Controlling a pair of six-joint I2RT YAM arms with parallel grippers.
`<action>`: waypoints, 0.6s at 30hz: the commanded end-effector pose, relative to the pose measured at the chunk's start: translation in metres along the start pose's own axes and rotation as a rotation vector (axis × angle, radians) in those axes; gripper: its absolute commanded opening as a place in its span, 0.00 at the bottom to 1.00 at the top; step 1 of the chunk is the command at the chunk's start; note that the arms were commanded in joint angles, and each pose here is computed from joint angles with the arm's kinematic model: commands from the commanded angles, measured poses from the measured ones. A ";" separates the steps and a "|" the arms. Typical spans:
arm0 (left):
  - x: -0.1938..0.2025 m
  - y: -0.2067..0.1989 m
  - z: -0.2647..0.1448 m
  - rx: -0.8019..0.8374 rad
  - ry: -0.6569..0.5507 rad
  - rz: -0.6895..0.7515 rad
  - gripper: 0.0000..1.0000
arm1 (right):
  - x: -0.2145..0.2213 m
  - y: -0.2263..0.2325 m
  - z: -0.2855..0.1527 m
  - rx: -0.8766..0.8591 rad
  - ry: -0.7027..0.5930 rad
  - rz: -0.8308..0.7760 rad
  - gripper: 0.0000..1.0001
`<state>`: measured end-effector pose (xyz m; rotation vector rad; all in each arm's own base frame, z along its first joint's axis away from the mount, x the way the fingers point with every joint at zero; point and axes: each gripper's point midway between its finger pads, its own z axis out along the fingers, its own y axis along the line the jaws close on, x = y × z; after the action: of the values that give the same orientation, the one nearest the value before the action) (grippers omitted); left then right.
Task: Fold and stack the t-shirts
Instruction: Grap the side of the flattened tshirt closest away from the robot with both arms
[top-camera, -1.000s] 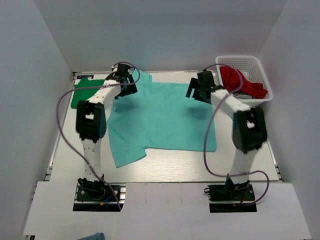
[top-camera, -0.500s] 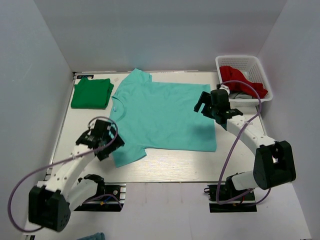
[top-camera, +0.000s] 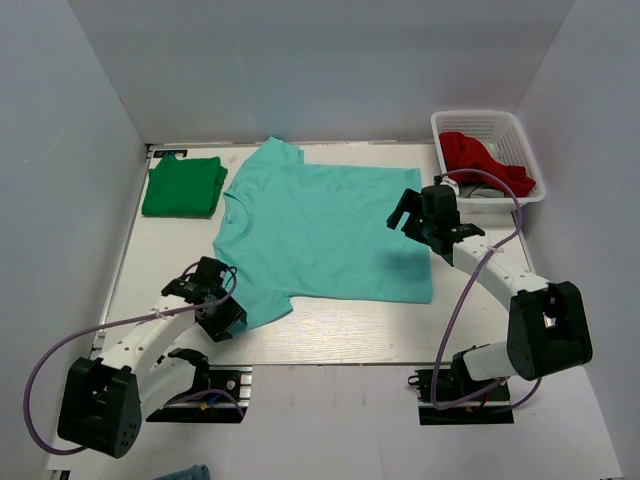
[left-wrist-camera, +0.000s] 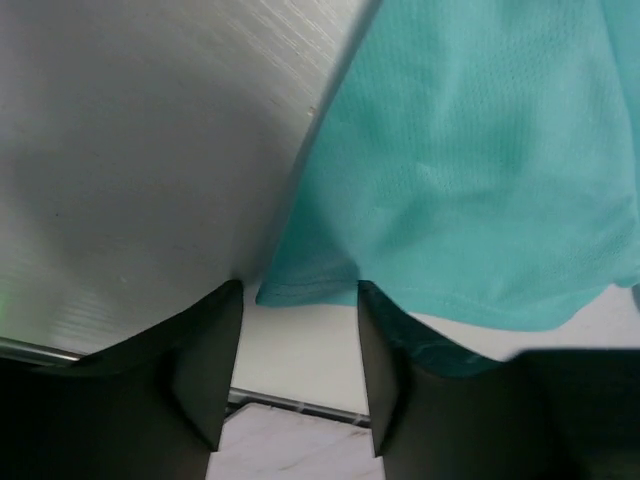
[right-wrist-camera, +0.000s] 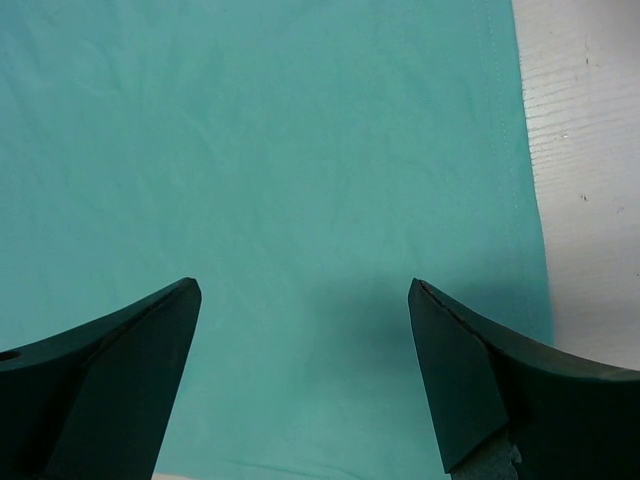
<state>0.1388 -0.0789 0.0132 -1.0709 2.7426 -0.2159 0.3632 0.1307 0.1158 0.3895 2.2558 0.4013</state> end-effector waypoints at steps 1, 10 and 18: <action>-0.008 0.003 0.010 -0.016 -0.051 -0.009 0.56 | -0.001 0.001 -0.001 -0.012 -0.008 0.021 0.90; -0.018 -0.003 0.014 -0.038 -0.069 0.043 0.00 | 0.036 -0.033 -0.015 0.092 0.058 0.057 0.90; -0.020 -0.025 0.001 0.090 -0.082 0.101 0.00 | 0.092 -0.073 -0.056 0.185 0.189 0.092 0.90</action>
<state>0.1615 -0.0820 0.0126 -0.9674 2.7240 -0.2307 0.2835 0.1032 0.0780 0.5128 2.3931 0.3377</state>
